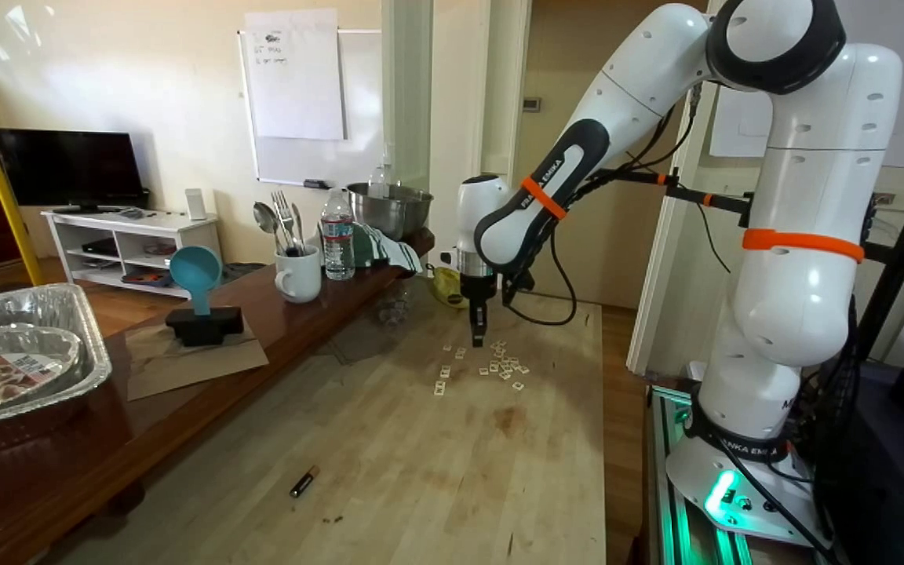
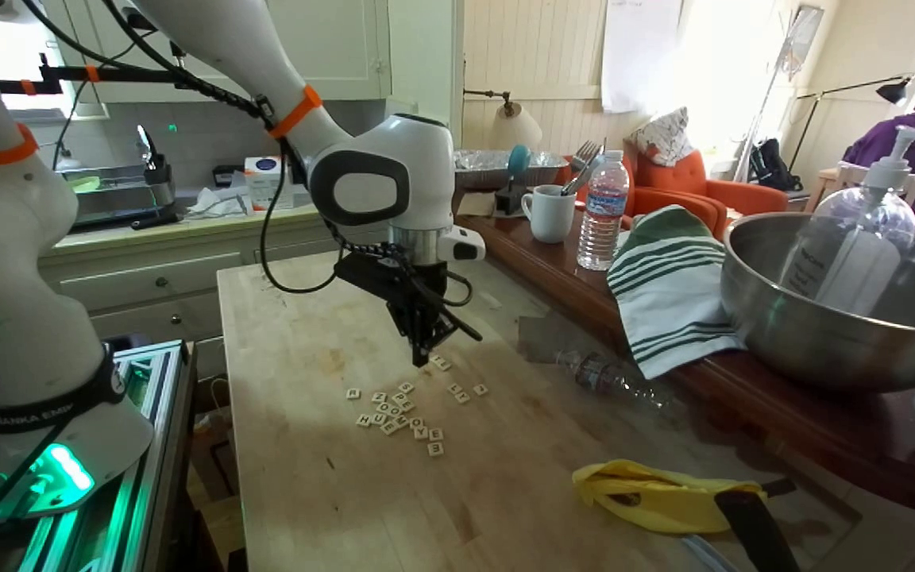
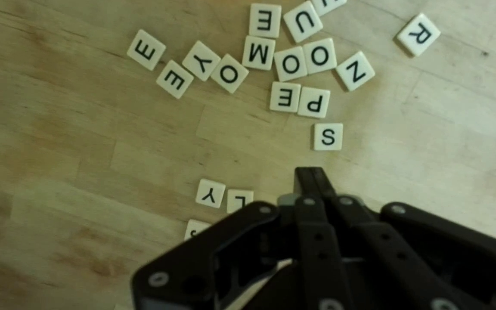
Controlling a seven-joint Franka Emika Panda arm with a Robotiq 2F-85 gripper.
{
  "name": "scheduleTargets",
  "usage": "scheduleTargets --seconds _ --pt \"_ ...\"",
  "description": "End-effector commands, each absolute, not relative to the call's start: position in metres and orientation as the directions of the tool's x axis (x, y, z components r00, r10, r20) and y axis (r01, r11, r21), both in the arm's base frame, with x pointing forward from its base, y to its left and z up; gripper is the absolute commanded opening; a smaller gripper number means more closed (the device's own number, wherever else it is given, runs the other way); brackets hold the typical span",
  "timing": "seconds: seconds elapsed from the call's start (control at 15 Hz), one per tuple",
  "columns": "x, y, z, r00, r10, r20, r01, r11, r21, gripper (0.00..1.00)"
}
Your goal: Remove the tile letter s from the word, then move the two right tile letters to the left, then add tile letter r to the word
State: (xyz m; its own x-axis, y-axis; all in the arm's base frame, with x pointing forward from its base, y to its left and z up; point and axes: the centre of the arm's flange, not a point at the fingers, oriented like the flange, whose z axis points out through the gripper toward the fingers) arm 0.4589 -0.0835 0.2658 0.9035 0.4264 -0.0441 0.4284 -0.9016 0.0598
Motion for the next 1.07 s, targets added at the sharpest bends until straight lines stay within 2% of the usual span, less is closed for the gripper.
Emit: scheduleTargets --seconds 0.0,1.0 --pt "0.471 -0.078 0.255 0.925 0.381 -0.008 0.38 -0.921 0.082 0.0" --pt "0.507 -0.063 0.216 0.923 0.384 0.019 0.383 -0.922 0.05 0.0"
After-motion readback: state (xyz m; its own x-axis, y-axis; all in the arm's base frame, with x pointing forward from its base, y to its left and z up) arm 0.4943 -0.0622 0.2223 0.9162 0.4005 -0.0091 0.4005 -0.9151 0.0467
